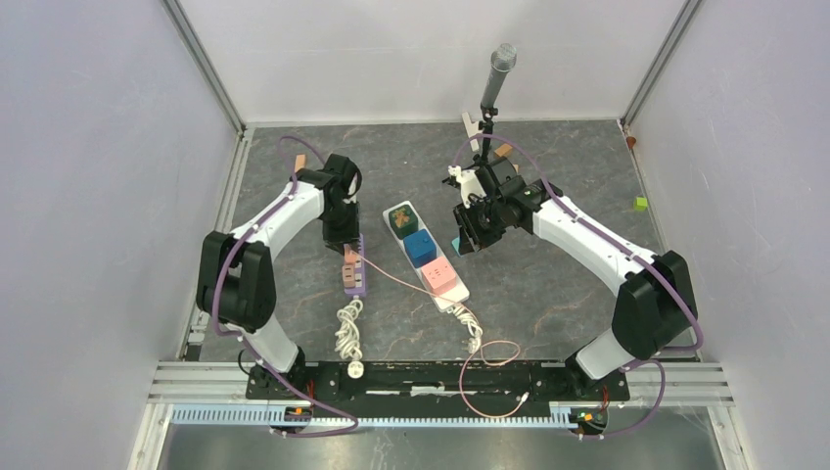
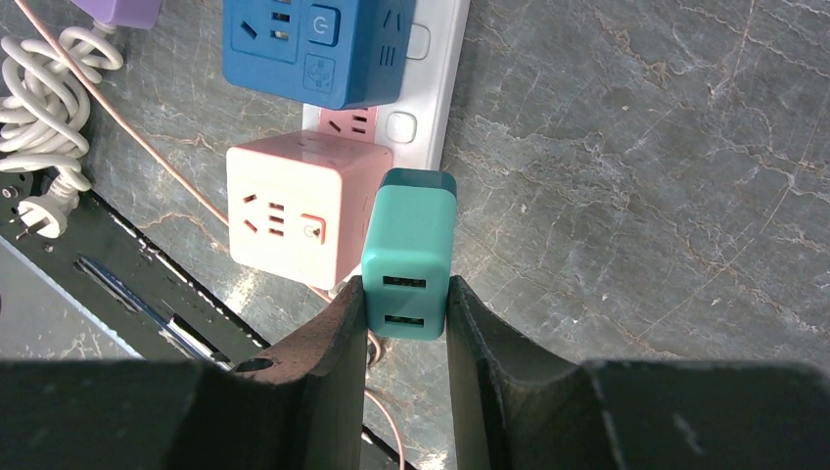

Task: Insert the plug
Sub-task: Move the socket to the center of the board.

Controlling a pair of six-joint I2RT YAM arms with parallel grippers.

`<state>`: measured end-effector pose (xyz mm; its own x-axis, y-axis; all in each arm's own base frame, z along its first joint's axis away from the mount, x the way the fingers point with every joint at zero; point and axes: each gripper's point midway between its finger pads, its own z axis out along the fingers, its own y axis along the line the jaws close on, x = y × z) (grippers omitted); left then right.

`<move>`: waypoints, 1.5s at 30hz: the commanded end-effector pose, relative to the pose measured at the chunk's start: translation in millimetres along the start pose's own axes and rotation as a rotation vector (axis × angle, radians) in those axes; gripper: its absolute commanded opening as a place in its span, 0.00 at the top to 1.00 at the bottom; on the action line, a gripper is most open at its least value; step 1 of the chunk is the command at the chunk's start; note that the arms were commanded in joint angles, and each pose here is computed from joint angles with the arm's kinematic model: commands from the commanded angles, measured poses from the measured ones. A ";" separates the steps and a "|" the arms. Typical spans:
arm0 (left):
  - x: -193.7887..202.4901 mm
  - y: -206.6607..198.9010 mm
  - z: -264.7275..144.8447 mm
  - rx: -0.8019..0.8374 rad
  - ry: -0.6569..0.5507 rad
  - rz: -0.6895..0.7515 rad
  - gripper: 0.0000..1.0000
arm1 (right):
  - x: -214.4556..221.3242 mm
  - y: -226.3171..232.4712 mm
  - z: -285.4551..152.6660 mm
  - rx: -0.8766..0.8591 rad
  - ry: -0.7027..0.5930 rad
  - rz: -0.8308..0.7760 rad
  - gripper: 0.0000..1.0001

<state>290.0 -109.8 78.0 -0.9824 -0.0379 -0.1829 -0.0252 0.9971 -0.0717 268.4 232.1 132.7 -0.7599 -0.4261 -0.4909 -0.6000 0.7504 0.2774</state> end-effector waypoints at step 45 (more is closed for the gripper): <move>-71.5 -24.0 -102.4 0.316 -0.356 0.014 0.04 | 92.0 4.9 47.9 -0.081 0.167 -0.036 1.00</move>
<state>339.1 -108.1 147.8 -0.9008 -0.1118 -0.4197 0.0062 0.9629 -0.2697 219.5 202.7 50.2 -0.8012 -0.5042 -0.3222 -0.5901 0.7547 0.2865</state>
